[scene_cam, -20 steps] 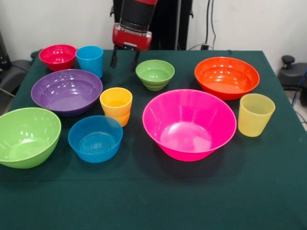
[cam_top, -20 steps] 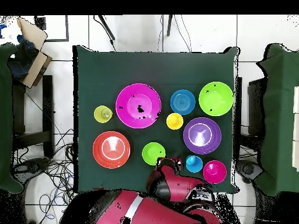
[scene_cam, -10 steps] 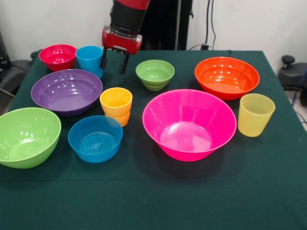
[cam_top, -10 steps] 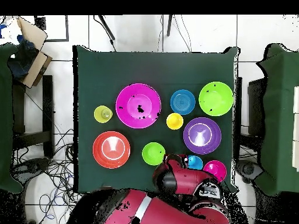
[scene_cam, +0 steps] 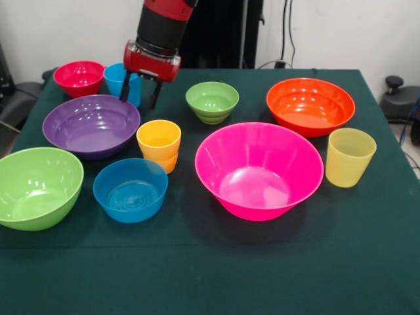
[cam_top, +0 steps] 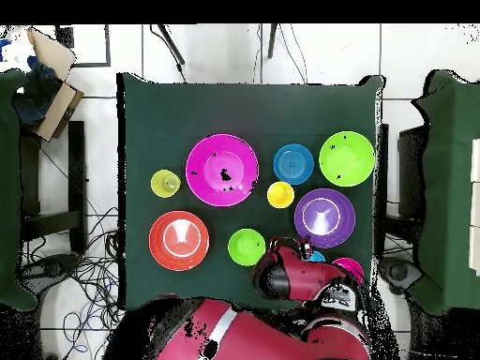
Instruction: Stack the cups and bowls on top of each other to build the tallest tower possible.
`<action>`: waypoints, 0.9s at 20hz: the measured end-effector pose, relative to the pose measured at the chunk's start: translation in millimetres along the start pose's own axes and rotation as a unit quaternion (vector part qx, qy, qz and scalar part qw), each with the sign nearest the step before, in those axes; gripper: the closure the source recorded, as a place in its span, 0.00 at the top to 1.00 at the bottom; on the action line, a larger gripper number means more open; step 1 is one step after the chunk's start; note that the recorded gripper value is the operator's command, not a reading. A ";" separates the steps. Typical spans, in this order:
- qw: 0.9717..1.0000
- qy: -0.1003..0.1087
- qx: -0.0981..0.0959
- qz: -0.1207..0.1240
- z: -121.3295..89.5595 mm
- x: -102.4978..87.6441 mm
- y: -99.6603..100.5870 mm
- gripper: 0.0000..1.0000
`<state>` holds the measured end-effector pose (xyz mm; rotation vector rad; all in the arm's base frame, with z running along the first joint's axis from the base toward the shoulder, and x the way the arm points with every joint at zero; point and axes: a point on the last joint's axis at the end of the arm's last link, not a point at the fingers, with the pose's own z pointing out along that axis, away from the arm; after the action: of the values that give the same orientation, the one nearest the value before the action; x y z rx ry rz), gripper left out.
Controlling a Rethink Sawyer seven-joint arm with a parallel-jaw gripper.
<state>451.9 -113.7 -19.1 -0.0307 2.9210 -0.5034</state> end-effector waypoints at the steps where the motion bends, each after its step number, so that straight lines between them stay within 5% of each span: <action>1: 1.000 -0.001 0.001 -0.002 0.4 -0.7 -0.2 1.00; 9: 1.000 -0.005 0.007 -0.018 5.8 -6.3 5.1 1.00; 18: 0.999 0.015 0.003 -0.032 33.7 8.6 14.6 1.00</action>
<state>449.5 -111.5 -56.7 -0.1183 2.9568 -0.5268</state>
